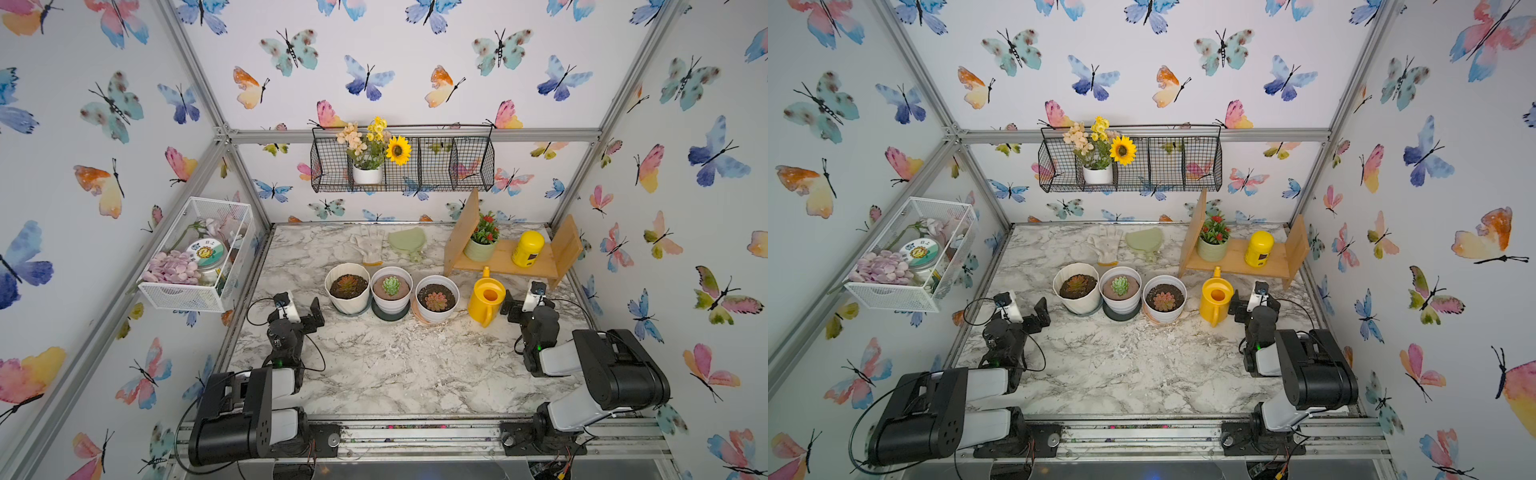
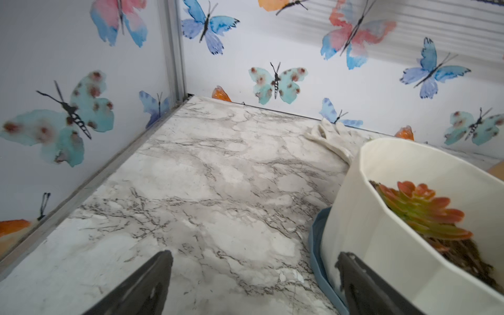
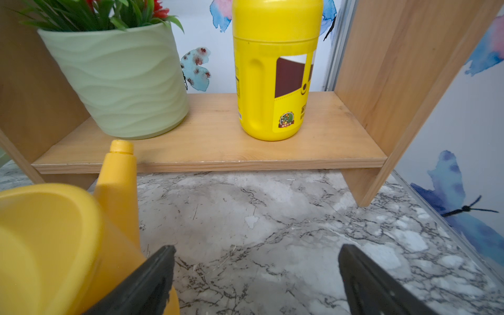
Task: Water the succulent around the soil edge
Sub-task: Reset both arms
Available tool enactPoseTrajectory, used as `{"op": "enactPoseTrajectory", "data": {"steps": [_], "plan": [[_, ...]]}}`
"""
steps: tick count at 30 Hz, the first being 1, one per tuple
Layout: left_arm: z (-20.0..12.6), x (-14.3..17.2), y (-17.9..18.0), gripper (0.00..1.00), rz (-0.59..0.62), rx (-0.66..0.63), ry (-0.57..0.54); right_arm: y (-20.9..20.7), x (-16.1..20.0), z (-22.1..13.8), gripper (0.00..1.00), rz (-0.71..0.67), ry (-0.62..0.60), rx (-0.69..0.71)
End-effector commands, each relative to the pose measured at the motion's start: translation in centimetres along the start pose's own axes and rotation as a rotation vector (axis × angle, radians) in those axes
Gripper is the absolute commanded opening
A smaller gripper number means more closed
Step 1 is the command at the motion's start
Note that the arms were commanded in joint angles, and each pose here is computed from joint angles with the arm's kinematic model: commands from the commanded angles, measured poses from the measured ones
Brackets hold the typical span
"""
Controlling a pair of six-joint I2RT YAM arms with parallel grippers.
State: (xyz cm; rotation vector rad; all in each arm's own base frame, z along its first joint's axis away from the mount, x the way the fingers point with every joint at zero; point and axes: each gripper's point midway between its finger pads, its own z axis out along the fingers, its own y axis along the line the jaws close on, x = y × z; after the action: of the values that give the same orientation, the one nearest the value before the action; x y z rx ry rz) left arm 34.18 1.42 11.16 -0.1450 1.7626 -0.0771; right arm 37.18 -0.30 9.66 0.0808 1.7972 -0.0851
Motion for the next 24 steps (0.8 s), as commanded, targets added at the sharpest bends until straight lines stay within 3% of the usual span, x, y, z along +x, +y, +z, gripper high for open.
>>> {"op": "enactPoseTrajectory", "data": {"steps": [1, 3, 6, 9, 24], "plan": [[1.24, -1.06, -1.56, 0.99, 0.085, 0.040, -0.049, 0.33, -0.87, 0.33, 0.98, -0.008, -0.021, -0.020], [1.88, -0.43, -1.71, 0.98, 0.101, 0.014, 0.028, 0.36, -0.86, 0.31, 0.98, -0.008, -0.021, -0.021], [1.56, -1.11, -1.81, 0.98, 0.101, 0.018, -0.040, 0.34, -0.85, 0.31, 0.98, -0.008, -0.021, -0.020], [1.91, -0.52, -1.68, 0.98, 0.102, 0.010, 0.019, 0.47, -0.86, 0.31, 0.98, -0.008, -0.021, -0.028], [1.90, -0.68, -1.73, 0.98, 0.103, 0.010, 0.013, 0.57, -0.91, 0.39, 0.98, -0.011, -0.021, -0.032]]}}
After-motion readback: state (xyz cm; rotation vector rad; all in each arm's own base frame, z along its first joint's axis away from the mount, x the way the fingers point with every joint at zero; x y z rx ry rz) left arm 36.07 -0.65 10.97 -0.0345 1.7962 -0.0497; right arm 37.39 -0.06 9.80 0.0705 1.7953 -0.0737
